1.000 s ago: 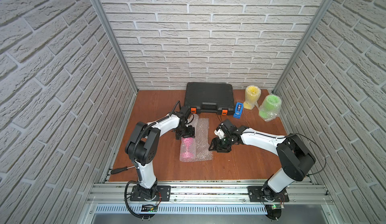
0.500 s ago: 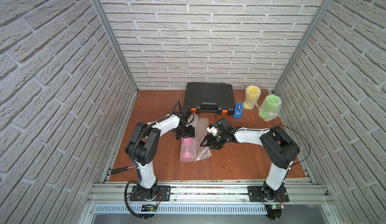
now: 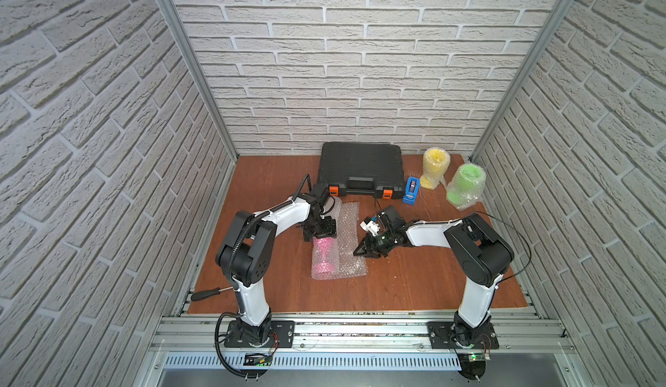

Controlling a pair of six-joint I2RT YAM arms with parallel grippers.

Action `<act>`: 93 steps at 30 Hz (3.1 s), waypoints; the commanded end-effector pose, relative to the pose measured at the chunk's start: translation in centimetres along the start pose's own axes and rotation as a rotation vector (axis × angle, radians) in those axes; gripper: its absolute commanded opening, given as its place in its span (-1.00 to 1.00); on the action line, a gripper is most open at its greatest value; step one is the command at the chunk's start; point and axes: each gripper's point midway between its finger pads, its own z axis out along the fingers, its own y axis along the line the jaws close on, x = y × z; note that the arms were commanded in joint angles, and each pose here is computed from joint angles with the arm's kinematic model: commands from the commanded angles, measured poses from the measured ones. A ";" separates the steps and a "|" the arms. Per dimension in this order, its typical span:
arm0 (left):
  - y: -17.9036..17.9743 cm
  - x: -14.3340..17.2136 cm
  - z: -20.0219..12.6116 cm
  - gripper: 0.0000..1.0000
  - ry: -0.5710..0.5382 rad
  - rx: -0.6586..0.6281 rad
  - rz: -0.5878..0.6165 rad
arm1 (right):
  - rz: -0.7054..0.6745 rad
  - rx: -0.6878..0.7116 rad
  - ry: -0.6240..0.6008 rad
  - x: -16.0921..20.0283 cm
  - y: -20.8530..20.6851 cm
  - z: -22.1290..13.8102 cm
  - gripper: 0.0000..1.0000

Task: Wrap wine glasses in bubble wrap
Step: Wrap the wine glass in bubble wrap, then adjust the bubble wrap at the center of the board.

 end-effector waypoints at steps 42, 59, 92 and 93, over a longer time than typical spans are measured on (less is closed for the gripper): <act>1.2 1.2 1.8 0.40 -0.008 -0.018 -0.198 | -0.437 0.683 -0.334 1.7 11.0 3.6 -0.11; 4.2 -2.0 -3.1 0.96 -0.117 -0.021 -0.266 | -0.660 0.643 -0.342 3.4 10.8 -0.6 -0.95; -4.6 9.6 -13.8 0.95 -0.409 0.364 1.379 | -1.589 0.342 0.182 8.4 4.9 -8.5 -0.95; -4.5 10.3 -13.2 0.95 -0.377 0.375 1.418 | -1.592 0.337 0.184 8.4 4.9 -8.5 -0.95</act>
